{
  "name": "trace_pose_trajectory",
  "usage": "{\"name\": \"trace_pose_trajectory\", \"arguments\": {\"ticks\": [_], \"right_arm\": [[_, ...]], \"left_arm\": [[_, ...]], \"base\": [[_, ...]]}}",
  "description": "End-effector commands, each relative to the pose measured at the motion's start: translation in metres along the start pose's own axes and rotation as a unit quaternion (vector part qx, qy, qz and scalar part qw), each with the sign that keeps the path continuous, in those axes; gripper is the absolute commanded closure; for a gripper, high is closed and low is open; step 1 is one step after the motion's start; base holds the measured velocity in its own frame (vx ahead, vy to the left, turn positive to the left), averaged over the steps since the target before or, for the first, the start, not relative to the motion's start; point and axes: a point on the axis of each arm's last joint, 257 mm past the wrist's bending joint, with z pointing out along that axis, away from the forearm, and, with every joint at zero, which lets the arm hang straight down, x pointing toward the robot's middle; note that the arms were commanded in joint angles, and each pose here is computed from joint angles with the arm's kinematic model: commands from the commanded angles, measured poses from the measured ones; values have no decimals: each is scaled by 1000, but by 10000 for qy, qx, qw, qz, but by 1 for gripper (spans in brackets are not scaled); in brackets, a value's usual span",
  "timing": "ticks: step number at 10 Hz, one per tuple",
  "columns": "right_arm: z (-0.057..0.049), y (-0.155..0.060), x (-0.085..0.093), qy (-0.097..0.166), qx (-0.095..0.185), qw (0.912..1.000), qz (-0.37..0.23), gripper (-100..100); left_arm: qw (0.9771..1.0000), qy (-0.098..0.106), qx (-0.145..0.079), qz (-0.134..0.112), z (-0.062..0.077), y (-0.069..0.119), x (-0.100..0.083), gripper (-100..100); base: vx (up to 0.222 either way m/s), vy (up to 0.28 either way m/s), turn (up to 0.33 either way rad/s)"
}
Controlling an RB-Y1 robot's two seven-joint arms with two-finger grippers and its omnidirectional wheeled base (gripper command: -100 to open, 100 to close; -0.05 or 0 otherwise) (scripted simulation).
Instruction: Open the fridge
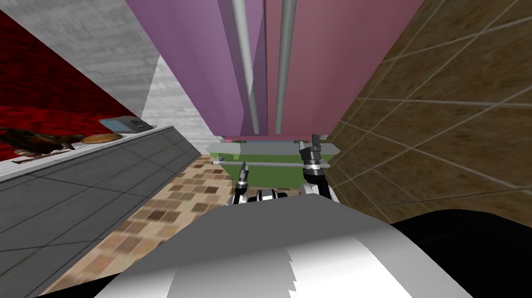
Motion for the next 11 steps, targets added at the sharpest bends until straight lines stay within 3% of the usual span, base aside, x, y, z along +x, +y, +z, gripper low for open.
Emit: {"name": "trace_pose_trajectory", "arguments": {"ticks": [1,4,5,6,9,11], "right_arm": [[0,0,0,0,0,10000,0,0],[0,0,0,0,0,10000,0,0],[0,0,0,0,0,10000,0,0],[0,0,0,0,0,10000,0,0],[0,0,0,0,0,10000,0,0],[0,0,0,0,0,10000,0,0]], "left_arm": [[10000,1,7,-17,15,0,0,-100],[10000,9,9,-31,37,-2,0,-100],[10000,7,18,-28,32,-3,0,-100],[10000,4,8,-22,22,-1,0,100],[10000,-4,5,-10,0,0,1,100],[10000,17,32,-31,17,-2,1,100]], "base": [[-7,0,14],[-12,-2,9],[0,0,0],[7,0,-12],[14,3,-8],[-56,6,18]]}}
